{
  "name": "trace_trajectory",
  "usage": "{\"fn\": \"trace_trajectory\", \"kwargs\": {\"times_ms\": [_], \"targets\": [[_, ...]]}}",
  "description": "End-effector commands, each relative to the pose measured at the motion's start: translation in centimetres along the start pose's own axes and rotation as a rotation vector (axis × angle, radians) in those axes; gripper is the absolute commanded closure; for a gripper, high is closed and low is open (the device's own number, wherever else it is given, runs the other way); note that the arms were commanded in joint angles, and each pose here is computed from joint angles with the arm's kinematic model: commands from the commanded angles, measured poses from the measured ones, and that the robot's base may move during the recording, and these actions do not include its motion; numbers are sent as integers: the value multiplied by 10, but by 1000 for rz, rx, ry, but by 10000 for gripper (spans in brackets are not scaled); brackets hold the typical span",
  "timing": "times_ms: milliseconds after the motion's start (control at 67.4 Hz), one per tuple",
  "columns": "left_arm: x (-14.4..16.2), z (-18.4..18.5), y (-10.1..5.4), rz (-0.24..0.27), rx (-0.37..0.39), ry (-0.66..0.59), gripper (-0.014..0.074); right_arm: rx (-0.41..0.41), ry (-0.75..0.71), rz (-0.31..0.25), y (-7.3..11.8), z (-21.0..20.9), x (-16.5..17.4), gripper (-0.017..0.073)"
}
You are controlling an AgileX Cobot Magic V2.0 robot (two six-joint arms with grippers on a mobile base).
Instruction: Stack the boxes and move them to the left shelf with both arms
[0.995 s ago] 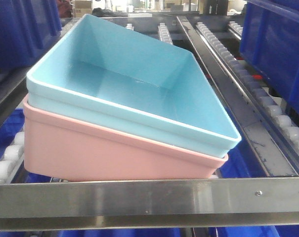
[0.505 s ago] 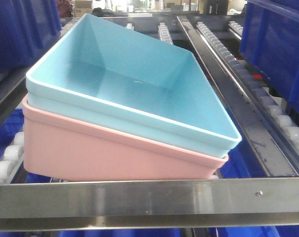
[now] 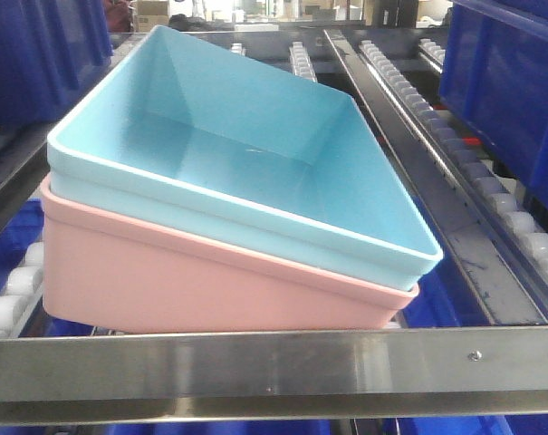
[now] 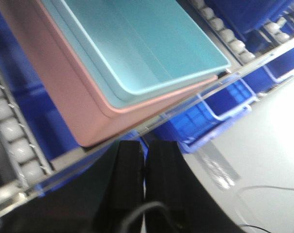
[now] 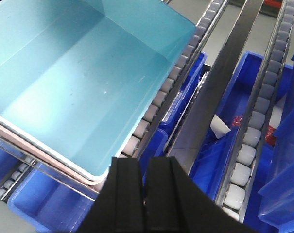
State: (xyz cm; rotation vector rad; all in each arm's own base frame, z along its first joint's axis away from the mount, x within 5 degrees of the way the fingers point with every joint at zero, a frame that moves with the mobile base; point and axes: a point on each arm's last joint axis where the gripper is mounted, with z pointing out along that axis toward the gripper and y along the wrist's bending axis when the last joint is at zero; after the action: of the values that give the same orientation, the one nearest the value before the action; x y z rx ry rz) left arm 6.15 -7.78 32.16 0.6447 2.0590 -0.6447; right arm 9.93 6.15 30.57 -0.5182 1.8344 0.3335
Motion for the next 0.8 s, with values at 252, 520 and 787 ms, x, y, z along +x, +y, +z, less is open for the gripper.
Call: {"fn": "trace_trajectory", "kwargs": {"times_ms": [252,520,787], "targets": [[10,-22,-4,126,173,-129,596,-21,-108,-20,2,-4,-16,505],[54,-10,29,75,-81,-542,596,-21,-108,-20,2,-4,-16,505],[95,9,58,61,-374,-692,596,-21,-108,-20,2,-4,-16,505]]}}
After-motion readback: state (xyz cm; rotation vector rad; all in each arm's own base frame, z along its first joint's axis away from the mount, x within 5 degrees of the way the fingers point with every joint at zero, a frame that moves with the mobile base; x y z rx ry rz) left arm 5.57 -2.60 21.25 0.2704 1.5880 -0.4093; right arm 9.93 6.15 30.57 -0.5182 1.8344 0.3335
